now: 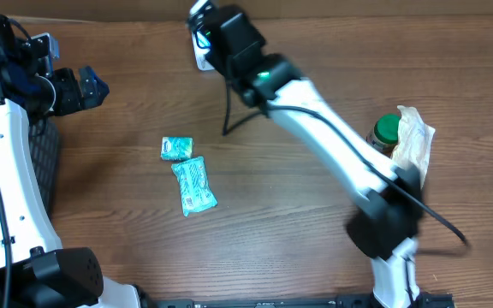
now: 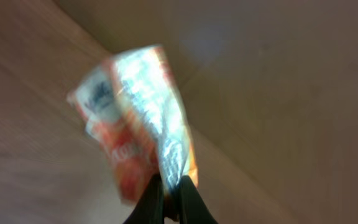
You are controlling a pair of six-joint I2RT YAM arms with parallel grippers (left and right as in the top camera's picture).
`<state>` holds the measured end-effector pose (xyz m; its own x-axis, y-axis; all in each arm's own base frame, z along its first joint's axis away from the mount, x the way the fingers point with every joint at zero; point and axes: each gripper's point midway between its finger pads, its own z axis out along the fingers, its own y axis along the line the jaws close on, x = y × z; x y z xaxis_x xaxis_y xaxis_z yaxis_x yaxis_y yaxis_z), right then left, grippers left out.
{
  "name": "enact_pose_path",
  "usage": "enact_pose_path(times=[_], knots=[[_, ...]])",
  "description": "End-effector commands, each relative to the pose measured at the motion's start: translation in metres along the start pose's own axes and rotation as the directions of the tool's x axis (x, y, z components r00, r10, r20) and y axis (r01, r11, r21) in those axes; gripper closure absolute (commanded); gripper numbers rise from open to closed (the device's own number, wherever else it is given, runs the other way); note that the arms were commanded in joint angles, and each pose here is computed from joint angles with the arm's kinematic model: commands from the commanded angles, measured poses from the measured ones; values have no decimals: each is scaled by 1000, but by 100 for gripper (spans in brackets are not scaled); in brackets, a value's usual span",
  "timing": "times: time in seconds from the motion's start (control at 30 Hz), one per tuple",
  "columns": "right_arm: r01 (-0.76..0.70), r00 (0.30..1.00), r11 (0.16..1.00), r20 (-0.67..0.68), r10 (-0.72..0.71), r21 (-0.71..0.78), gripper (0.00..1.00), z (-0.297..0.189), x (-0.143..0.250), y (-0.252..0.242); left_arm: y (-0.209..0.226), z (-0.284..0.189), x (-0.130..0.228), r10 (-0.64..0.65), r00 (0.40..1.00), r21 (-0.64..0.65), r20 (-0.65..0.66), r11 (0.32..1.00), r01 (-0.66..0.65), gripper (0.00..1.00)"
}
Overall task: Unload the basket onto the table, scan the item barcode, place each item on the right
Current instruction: 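Carry the orange pack right and set it beside the jar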
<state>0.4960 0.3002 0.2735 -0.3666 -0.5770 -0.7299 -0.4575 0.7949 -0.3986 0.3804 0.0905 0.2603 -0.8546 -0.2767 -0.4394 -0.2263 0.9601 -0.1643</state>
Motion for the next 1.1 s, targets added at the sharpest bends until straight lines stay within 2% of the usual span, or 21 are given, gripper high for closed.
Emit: enact_pose_path(times=[0.0, 0.13, 0.23, 0.4, 0.5, 0.7, 0.9, 0.93, 1.07], knots=[[-403, 911, 907, -151, 384, -125, 96, -61, 25, -19, -4, 1, -1, 20, 1000, 10, -2, 1000, -20, 1], [-515, 790, 850, -446, 421, -110, 96, -81, 98, -26, -4, 1, -1, 20, 1000, 10, -2, 1000, -20, 0], [-572, 636, 819, -656, 406, -46, 96, -77, 169, -26, -4, 1, -1, 21, 1000, 10, -2, 1000, -21, 0], [-604, 484, 794, -760, 433, 68, 96, -48, 253, -30, -4, 1, -1, 20, 1000, 10, -2, 1000, -20, 1], [-621, 430, 775, -775, 463, 118, 96, -39, 286, -33, -4, 1, -1, 20, 1000, 10, -2, 1000, -20, 0], [-646, 349, 738, -784, 514, 196, 96, -38, 321, -46, -4, 1, -1, 21, 1000, 10, -2, 1000, -21, 0], [-646, 342, 734, -779, 525, 210, 96, -38, 324, -51, -4, 1, -1, 20, 1000, 10, -2, 1000, -20, 0], [-646, 342, 734, -779, 525, 211, 93, -38, 324, -51, -4, 1, -1, 20, 1000, 10, -2, 1000, -20, 1], [-592, 346, 765, -776, 527, 256, 93, -41, 333, -61, -4, 1, -1, 20, 1000, 10, -2, 1000, -20, 0]])
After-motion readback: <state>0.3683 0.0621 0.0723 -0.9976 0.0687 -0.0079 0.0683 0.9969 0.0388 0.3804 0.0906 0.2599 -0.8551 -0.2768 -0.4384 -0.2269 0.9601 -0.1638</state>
